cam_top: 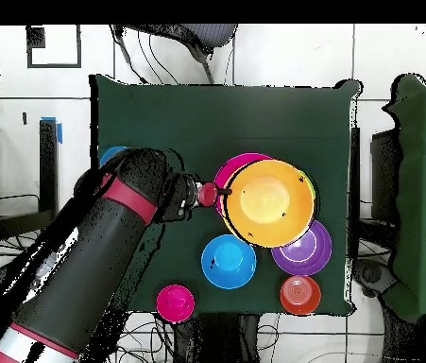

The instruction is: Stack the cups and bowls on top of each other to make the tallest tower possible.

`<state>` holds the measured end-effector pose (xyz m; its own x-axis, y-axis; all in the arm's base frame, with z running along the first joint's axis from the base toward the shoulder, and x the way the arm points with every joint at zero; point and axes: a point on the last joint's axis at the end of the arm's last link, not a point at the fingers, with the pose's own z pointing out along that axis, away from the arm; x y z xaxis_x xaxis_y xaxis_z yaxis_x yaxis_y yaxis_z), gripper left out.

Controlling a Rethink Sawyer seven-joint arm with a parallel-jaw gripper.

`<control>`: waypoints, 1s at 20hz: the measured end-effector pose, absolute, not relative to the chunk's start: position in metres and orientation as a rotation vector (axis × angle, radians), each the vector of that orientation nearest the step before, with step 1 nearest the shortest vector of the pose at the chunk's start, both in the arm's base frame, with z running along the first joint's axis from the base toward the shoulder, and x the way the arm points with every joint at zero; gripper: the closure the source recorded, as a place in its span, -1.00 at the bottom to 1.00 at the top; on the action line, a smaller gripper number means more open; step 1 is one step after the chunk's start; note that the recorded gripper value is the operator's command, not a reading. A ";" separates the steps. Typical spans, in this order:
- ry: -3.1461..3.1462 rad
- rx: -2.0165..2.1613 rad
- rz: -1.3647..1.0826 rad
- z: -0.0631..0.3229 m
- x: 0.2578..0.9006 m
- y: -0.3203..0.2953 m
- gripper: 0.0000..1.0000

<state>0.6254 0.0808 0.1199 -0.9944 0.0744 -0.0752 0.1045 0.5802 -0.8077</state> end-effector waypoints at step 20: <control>2.750 0.125 -1.413 0.115 0.633 0.089 1.00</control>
<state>0.6332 0.0890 0.1147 -0.9956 0.0502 -0.0786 0.0932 0.5800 -0.8092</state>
